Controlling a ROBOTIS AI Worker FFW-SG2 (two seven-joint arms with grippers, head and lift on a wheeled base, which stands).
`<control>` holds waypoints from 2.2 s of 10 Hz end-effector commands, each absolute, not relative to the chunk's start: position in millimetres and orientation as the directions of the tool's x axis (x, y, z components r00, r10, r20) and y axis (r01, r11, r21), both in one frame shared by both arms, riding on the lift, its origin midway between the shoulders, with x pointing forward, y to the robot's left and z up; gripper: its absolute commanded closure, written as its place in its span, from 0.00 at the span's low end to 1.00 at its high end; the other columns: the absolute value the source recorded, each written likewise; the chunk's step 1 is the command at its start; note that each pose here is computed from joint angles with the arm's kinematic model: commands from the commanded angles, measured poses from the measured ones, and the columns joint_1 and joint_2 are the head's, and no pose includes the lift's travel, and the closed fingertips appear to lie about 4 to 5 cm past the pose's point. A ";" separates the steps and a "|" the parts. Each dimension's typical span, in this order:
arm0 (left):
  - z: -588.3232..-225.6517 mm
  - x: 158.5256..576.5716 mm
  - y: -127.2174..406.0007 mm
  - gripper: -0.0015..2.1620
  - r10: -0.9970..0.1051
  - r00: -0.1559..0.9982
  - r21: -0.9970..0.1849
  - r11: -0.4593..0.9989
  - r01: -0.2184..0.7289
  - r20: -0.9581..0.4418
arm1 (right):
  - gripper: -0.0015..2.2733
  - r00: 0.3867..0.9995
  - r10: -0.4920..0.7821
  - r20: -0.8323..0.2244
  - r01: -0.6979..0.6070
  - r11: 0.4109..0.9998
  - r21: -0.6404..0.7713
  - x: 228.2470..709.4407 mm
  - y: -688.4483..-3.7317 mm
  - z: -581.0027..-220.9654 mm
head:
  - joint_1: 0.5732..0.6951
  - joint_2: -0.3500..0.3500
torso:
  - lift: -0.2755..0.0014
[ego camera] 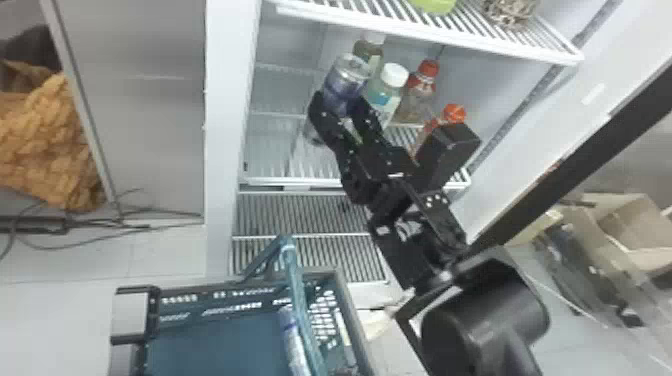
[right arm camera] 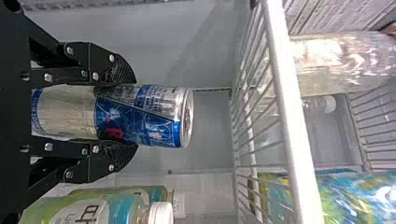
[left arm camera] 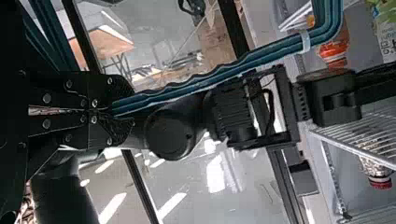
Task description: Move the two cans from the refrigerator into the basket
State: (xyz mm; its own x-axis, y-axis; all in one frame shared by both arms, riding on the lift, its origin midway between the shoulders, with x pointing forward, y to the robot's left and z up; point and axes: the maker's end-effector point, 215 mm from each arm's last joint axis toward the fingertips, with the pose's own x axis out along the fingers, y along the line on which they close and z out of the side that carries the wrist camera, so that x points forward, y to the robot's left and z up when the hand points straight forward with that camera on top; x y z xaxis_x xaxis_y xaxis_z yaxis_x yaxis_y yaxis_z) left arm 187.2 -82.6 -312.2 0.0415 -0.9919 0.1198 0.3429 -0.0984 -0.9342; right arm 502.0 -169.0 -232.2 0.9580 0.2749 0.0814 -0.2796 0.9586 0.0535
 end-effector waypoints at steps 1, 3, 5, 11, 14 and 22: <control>-312.4 187.1 -82.4 0.56 -0.992 0.041 -0.934 -0.098 0.343 0.119 | 0.36 0.960 0.269 0.081 -0.275 0.959 0.067 486.2 -172.4 -222.9 | 1.00 0.00 | 0.00; -312.5 187.8 -81.8 0.56 -0.992 0.043 -0.934 -0.097 0.344 0.118 | 0.36 0.961 0.269 0.057 -0.274 0.958 0.085 465.0 -175.4 -223.0 | 1.00 0.00 | 0.00; -312.4 188.9 -80.9 0.56 -0.992 0.046 -0.934 -0.096 0.345 0.119 | 0.36 0.959 0.280 0.040 -0.282 0.955 0.095 441.1 -175.6 -215.8 | 1.00 0.00 | 0.00; -312.7 191.6 -77.5 0.56 -0.991 0.057 -0.934 -0.093 0.345 0.120 | 0.36 0.946 0.301 -0.123 -0.294 0.953 0.072 364.4 -179.7 -209.6 | 1.00 0.00 | 0.00; -312.8 190.6 -76.2 0.56 -0.990 0.063 -0.936 -0.094 0.339 0.122 | 0.36 0.925 0.268 -0.270 -0.267 0.963 0.041 336.1 -193.8 -232.0 | 1.00 0.00 | 0.00; -312.2 190.9 -76.3 0.56 -0.990 0.066 -0.936 -0.094 0.340 0.123 | 0.36 0.678 0.392 -0.622 -0.326 0.918 0.224 279.0 -173.3 -354.2 | 1.00 0.00 | 0.00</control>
State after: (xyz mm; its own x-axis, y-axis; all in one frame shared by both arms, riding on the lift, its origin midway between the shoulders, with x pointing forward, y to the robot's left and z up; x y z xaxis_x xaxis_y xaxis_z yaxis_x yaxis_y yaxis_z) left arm 191.0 -76.2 -312.2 0.0660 -0.9902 0.1231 0.3403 -0.0936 -0.9357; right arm 281.4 -175.1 -346.9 0.6972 0.3825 -0.6064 -0.3248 0.9225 0.2084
